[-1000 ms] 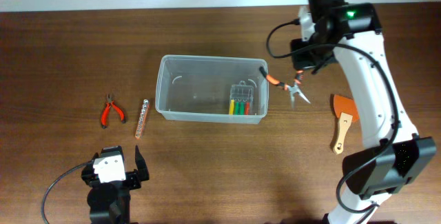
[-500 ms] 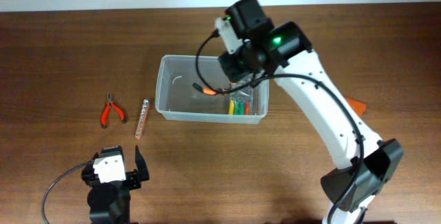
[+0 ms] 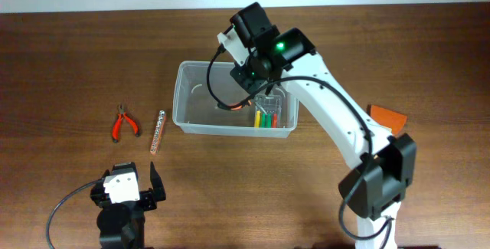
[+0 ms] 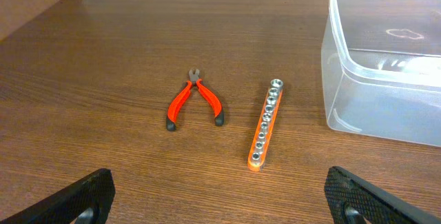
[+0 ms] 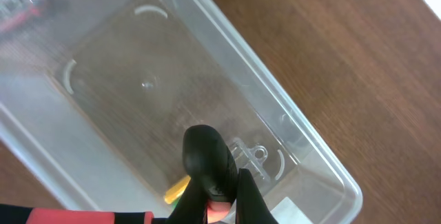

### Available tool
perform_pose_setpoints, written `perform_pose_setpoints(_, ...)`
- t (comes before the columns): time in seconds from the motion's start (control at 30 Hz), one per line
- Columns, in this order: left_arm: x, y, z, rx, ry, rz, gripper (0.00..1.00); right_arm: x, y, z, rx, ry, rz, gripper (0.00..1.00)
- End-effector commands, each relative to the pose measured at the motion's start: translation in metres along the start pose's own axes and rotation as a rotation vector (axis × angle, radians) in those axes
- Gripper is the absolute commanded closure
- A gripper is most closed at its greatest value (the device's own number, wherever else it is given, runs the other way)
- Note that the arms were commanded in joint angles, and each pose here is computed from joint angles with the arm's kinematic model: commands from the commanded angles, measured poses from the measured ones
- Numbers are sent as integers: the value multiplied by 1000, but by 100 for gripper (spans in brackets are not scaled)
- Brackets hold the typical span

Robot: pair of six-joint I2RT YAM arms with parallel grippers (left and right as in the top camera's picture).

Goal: Pack container
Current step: 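Carry the pliers with right gripper and lower into container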

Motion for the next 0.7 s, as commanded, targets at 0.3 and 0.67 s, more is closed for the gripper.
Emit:
perform_pose_setpoints(0.3, 1, 0, 1, -1, -3, 17, 1, 10, 2, 63, -10, 142, -50, 91)
perform_pose_setpoints(0.67, 1, 0, 1, -1, -3, 17, 1, 28, 8, 107, -47, 271, -52, 61)
Point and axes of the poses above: each gripper's point midway between its finger pads, its own z axis out along the fingers, its own y axis along the line the jaws close on, x = y × z, the point moved 10 cm from there along -z, back along the fingers, and after that the axes turned 2 degrees about z, right-handed, at the moved point
